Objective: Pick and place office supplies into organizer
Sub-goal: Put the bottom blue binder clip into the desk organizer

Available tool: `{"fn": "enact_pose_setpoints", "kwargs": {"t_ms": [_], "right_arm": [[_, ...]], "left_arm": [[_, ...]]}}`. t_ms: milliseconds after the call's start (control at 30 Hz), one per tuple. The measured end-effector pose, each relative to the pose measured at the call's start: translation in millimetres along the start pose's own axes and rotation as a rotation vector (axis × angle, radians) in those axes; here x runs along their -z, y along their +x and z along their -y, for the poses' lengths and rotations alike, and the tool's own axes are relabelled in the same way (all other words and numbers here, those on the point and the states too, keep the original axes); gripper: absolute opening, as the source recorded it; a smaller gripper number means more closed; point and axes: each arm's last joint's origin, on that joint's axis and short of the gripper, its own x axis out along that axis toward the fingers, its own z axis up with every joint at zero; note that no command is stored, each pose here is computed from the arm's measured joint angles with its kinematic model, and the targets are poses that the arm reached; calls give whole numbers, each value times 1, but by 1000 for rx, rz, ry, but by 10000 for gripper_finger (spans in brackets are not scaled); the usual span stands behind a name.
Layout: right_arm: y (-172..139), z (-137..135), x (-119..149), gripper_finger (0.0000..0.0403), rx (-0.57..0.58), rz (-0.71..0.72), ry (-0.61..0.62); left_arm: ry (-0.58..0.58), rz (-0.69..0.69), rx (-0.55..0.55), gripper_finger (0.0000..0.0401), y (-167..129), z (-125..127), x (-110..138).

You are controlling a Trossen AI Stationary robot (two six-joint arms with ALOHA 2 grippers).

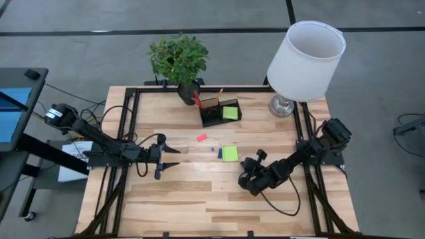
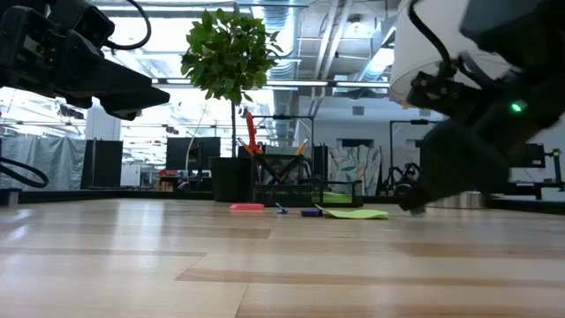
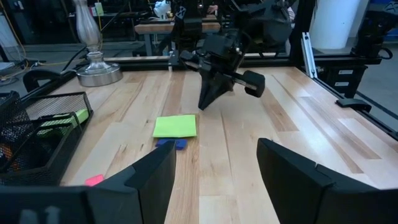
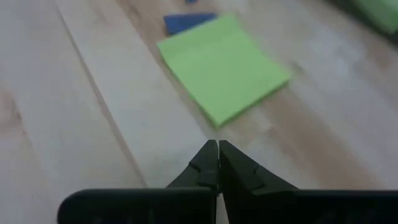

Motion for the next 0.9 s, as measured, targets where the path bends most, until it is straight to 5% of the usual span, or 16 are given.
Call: {"fn": "enact_pose_setpoints", "kwargs": {"t_ms": [500,900], "right_arm": [[2,58,-90,1,25,183,-33],[64,109,-136,0,-158,331,123]], "left_arm": [[5,-13,3,217,0,0,1],[5,-14,3,217,0,0,1]]}}
